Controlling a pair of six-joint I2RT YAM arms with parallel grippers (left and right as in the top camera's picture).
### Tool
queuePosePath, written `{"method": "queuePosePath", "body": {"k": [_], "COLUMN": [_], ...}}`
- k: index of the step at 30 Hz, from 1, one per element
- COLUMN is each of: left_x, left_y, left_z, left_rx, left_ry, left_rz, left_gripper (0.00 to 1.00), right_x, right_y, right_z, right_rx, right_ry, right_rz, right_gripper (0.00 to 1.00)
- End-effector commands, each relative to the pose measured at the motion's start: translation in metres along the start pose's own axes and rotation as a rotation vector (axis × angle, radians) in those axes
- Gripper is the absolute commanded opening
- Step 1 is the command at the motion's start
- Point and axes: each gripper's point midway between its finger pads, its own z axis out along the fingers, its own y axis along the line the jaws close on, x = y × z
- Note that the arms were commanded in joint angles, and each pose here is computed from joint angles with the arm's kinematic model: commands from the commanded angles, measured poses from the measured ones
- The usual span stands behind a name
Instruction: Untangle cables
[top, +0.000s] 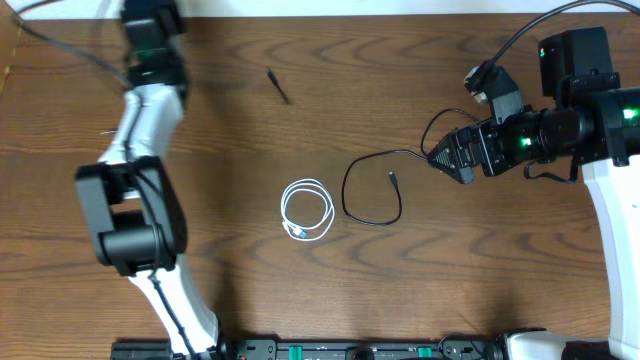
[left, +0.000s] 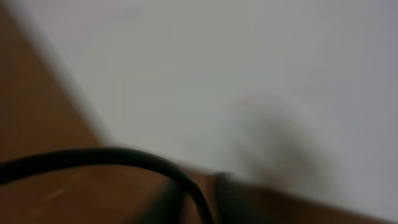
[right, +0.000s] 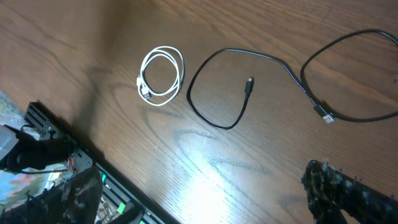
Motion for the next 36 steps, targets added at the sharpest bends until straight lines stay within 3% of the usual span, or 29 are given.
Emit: {"method": "queuePosePath", "body": {"k": [1, 2, 8, 14, 17, 27, 36], "left_x": [0.02, 0.03, 0.06, 0.079, 0.091, 0.159, 0.178], "left_y": [0.083, 0.097, 0.13, 0.044, 0.013, -0.033, -0.079], "left_z": [0.01, 0.011, 0.006, -0.011, -0.025, -0.079, -0.113], "left_rx": [-0.173, -0.19, -0.207, 0.253, 0.388, 0.481, 0.524], "left_ry": [0.087, 0.124, 0.235, 0.342, 0.413, 0.768, 0.889], "left_rz": [0.177, 0.155, 0.022, -0.052, -0.134, -0.147, -0.123], "left_gripper": [0.77, 0.96, 0.97, 0.98, 0.97, 0.98, 0.98], "right_x": [-0.001, -0.001, -0.002, -0.002, -0.001, -0.003, -0.002], "right_y": [0.0, 0.0, 0.0, 0.0, 0.0, 0.001, 0.001], "right_z": [-0.002, -0.002, -0.002, -0.002, -0.002, -0.002, -0.002], "right_rx": [0.001, 0.002, 0.001, 0.0, -0.001, -0.006, -0.007], "right_ry": [-0.008, -0.01, -0.013, -0.012, -0.011, -0.017, -0.015], "right_rz": [0.01, 0.009, 0.019, 0.025, 0.025, 0.021, 0.016], "right_gripper": [0.99, 0.99, 0.99, 0.99, 0.99, 0.99, 0.99]}}
